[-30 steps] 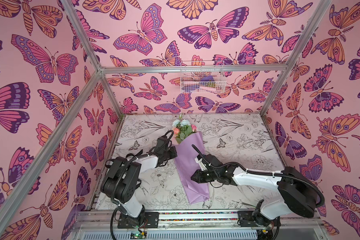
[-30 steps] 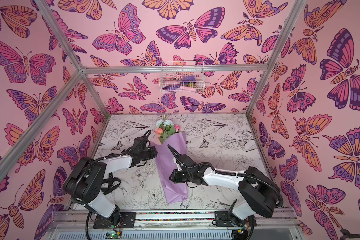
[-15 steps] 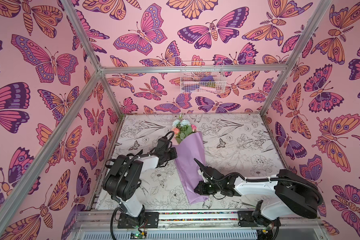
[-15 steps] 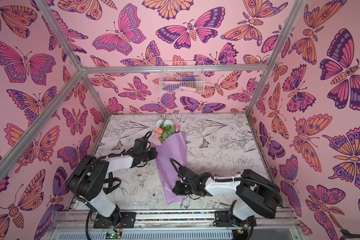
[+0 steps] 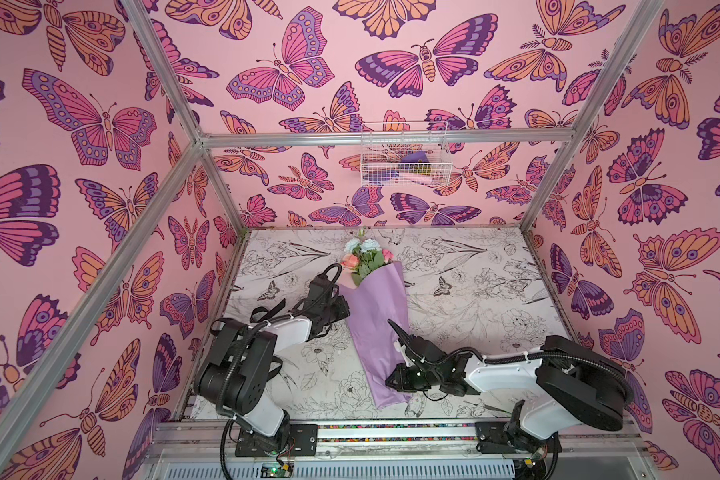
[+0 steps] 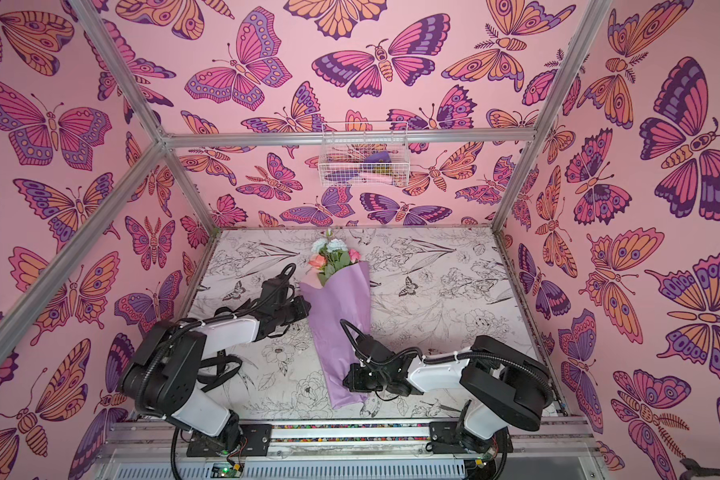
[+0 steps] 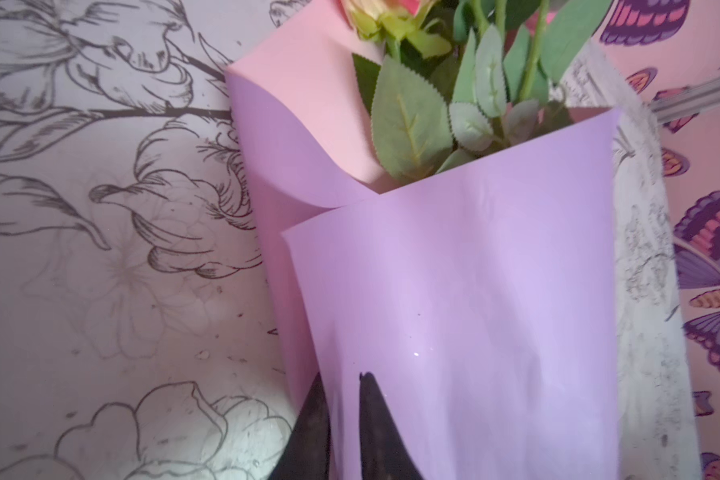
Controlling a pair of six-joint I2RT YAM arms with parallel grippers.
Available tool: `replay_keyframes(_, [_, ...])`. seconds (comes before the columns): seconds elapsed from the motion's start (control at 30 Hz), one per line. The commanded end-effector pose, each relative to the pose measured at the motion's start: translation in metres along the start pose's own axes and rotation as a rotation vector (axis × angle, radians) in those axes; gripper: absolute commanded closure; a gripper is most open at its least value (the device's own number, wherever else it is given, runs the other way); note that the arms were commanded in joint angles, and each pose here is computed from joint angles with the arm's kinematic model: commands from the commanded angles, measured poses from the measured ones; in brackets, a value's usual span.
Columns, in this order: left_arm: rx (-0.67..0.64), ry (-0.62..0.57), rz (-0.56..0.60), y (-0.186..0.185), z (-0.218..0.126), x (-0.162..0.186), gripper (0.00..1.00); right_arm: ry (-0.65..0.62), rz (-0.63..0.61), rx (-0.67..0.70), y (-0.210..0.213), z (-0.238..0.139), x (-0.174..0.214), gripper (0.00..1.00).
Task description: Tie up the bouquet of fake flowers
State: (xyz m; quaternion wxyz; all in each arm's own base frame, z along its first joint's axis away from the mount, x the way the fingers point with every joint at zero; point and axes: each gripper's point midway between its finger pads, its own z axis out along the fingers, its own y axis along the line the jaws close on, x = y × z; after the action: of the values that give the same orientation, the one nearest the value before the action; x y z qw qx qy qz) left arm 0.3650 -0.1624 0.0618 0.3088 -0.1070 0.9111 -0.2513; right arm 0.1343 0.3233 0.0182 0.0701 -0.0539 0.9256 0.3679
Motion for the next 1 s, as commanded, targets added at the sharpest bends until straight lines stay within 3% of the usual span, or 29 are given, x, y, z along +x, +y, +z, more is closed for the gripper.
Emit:
replay_keyframes(0.0, [-0.029, -0.010, -0.029, 0.007, -0.016, 0.003, 0.65, 0.029, 0.027, 0.080, -0.024, 0.005, 0.012, 0.85])
replay_keyframes(0.2, [0.008, -0.001, -0.045, -0.001, -0.044, 0.010, 0.58, 0.030, 0.036, 0.106, -0.031, 0.004, 0.014, 0.86])
replay_keyframes(0.3, [0.023, 0.023, -0.079, 0.000, -0.056, 0.028, 0.54, 0.014, 0.037, 0.115, -0.031, 0.001, 0.011, 0.86])
replay_keyframes(0.53, [0.165, 0.119, -0.102, -0.035, -0.079, 0.081, 0.56, -0.040, 0.054, 0.143, -0.035, -0.006, 0.005, 0.87])
replay_keyframes(0.73, [0.256, 0.197, -0.052, -0.072, -0.085, 0.118, 0.57, -0.062, 0.054, 0.138, -0.031, -0.004, 0.002, 0.87])
replay_keyframes(0.97, [0.283, 0.301, -0.027, -0.089, -0.073, 0.157, 0.60, -0.062, 0.056, 0.127, -0.027, 0.001, 0.003, 0.88])
